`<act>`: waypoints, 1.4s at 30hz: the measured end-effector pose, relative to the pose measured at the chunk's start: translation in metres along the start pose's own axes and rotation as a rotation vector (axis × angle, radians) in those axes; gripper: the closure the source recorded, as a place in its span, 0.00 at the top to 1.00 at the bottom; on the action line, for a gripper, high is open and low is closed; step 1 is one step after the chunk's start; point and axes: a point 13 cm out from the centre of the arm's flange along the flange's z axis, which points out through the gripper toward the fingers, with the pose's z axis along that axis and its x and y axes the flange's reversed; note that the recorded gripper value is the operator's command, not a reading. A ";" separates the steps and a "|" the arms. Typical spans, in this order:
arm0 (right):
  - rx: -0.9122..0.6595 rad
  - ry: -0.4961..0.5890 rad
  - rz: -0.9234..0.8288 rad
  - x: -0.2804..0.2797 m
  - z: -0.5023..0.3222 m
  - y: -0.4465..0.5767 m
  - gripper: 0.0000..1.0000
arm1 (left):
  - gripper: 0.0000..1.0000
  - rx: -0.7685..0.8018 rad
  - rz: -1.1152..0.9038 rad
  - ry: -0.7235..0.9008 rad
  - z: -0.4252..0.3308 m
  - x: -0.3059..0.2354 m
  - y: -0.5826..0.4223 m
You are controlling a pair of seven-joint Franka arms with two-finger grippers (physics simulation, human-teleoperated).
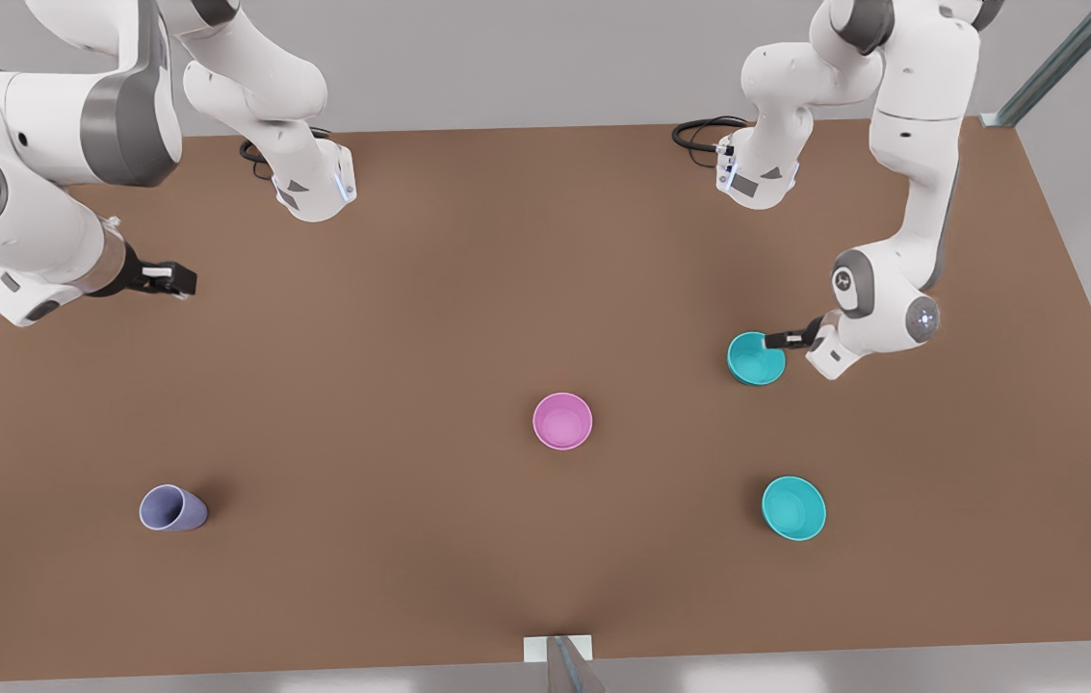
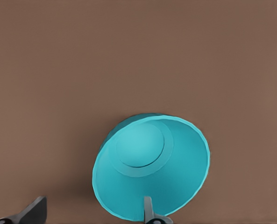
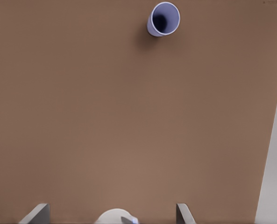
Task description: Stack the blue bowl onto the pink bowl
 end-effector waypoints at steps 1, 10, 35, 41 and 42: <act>-0.002 -0.003 -0.006 0.000 -0.001 -0.001 1.00 | 1.00 0.012 0.013 -0.001 0.007 0.000 -0.005; -0.015 -0.003 -0.049 0.000 -0.003 -0.004 1.00 | 0.67 0.046 0.106 -0.070 0.019 -0.018 -0.008; -0.023 0.012 -0.107 -0.004 0.004 -0.006 1.00 | 0.21 -0.023 0.584 -0.189 -0.070 -0.104 -0.337; -0.023 0.012 -0.112 -0.004 0.004 -0.006 1.00 | 0.21 -0.028 0.461 -0.185 -0.046 -0.130 -0.414; -0.023 0.013 -0.113 -0.005 0.005 -0.006 1.00 | 0.21 -0.029 0.426 -0.178 -0.041 -0.131 -0.413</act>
